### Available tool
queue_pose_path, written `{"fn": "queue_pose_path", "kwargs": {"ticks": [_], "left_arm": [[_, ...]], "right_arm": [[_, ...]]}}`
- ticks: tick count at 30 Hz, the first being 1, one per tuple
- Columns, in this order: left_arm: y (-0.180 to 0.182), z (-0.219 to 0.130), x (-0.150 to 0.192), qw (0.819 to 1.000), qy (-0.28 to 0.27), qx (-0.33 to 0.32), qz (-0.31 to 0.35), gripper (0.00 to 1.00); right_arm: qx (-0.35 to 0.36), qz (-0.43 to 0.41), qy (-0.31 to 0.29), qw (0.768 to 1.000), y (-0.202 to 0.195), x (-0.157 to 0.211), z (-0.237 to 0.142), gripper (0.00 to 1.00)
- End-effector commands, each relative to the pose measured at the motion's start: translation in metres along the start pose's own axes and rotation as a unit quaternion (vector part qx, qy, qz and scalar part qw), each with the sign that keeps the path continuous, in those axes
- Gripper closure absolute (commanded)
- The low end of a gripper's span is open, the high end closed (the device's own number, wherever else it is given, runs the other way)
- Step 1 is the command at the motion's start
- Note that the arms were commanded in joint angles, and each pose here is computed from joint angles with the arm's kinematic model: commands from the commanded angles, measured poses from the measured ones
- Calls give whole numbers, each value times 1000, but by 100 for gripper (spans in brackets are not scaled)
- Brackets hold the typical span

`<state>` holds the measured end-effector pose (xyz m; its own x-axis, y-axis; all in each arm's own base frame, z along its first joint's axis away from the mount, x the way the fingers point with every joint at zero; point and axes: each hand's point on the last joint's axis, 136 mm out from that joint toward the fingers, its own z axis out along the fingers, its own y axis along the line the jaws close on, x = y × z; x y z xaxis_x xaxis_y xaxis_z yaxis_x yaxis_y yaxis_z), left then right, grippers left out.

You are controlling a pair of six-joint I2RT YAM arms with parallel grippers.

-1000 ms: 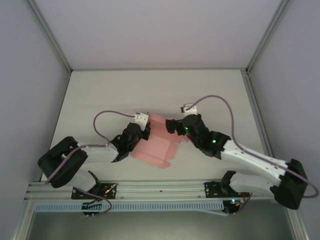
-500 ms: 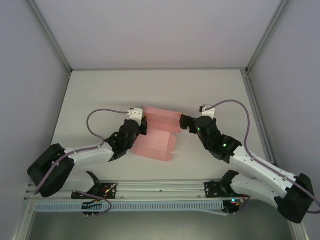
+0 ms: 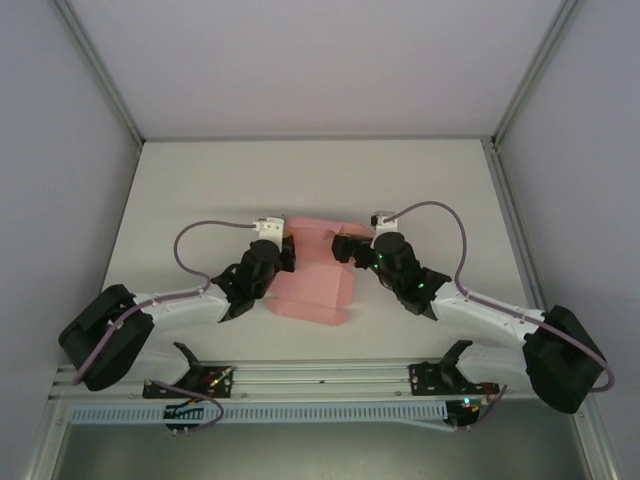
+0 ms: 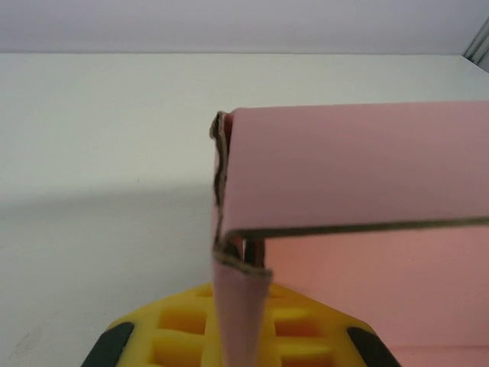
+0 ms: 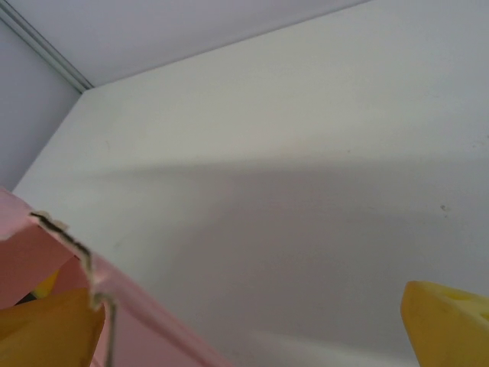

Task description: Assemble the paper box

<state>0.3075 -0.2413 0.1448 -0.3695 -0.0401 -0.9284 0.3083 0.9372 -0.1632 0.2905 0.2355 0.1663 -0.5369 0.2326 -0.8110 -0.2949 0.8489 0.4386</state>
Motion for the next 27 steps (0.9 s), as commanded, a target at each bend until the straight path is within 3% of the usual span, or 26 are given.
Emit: {"fn": "queue_pose_path", "kwargs": {"ticks": [1,7,16,27], "left_arm": [[-18,0,-14,999,-10,30,-18,100],[-2,-5,-19,999,-20,-8,-32,100],[11,-15,-34,997,-31,-39,-53,100],[6,-16,-35,998,-32,-25,-49,100]], "right_arm": [[-49,18,-51,997,21,-25,-3,0],[-6,30,-50,998,-7,-16,-29,0],[115,63,10,991,-75,32,-74,0],[106,47,15,993,-72,37,-62,0]]}}
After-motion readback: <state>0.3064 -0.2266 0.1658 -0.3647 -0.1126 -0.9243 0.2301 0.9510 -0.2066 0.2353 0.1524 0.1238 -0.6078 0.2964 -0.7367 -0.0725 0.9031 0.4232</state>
